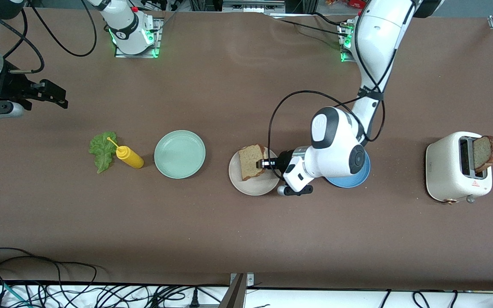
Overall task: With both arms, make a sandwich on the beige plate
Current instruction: 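Carry the bread slice with the left gripper over the beige plate, then lower the bread onto the beige plate and open the left gripper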
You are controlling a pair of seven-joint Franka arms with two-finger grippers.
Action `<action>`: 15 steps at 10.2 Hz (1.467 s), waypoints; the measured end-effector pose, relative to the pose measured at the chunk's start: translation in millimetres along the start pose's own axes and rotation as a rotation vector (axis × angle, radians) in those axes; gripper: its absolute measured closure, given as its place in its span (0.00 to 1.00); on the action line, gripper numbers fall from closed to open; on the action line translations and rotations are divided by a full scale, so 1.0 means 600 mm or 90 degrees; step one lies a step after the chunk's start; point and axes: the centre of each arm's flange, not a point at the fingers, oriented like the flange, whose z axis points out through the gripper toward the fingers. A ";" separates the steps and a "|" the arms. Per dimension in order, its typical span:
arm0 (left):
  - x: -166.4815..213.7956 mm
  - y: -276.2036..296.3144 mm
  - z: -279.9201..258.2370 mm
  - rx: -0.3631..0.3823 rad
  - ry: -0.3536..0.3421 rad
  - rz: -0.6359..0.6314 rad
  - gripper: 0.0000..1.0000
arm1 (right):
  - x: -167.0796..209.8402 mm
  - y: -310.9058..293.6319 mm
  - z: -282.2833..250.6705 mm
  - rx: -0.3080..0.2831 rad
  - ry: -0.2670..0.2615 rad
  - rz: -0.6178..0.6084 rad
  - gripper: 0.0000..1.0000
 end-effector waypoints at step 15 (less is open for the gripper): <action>0.037 -0.061 0.016 0.016 0.021 0.069 0.27 | 0.000 0.000 0.000 0.000 0.000 0.000 0.00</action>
